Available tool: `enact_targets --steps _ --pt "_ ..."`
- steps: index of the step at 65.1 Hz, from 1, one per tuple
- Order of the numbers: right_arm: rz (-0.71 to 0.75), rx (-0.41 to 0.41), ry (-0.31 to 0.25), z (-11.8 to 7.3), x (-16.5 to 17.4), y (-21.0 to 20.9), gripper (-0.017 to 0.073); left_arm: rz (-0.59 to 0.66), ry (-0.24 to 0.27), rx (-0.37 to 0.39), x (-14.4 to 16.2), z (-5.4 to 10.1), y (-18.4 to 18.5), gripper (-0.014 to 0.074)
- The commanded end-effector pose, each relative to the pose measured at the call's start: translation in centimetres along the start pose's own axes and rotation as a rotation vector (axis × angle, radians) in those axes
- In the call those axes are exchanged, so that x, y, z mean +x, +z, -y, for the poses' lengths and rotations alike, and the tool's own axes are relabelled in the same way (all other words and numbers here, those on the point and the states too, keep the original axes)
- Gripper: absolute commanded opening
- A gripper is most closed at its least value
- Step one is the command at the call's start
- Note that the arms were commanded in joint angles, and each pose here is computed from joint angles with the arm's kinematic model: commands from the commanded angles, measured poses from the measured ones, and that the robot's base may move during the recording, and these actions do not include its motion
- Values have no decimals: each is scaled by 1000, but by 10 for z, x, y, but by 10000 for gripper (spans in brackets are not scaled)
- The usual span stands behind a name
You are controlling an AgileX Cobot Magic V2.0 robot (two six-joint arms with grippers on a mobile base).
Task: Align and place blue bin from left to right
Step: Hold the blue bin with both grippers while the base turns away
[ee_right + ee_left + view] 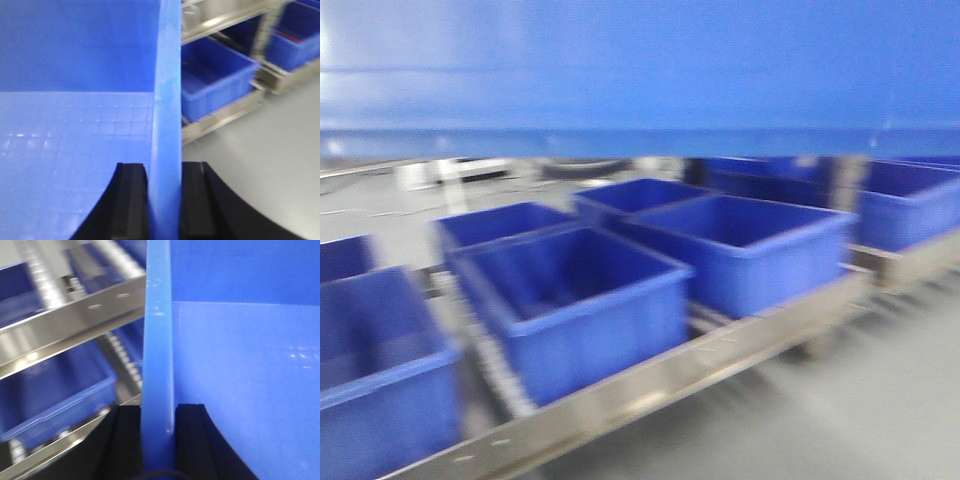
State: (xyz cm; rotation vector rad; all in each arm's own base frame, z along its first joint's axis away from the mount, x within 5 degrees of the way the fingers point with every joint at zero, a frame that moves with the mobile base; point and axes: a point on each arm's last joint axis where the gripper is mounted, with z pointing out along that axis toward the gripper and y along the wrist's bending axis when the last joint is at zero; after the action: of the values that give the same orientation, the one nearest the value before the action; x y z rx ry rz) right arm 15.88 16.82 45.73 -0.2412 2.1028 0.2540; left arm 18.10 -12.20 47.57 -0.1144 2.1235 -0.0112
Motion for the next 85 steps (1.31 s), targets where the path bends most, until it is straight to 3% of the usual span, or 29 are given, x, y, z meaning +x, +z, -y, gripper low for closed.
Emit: enact_targets --steps 1,85 --pt "105 -102 -10 -8 -10 -6 -78 76 -6 82 -7 6 -5 -111" --pt "105 -102 -10 -8 -10 -6 -78 76 -6 82 -7 6 -5 -111"
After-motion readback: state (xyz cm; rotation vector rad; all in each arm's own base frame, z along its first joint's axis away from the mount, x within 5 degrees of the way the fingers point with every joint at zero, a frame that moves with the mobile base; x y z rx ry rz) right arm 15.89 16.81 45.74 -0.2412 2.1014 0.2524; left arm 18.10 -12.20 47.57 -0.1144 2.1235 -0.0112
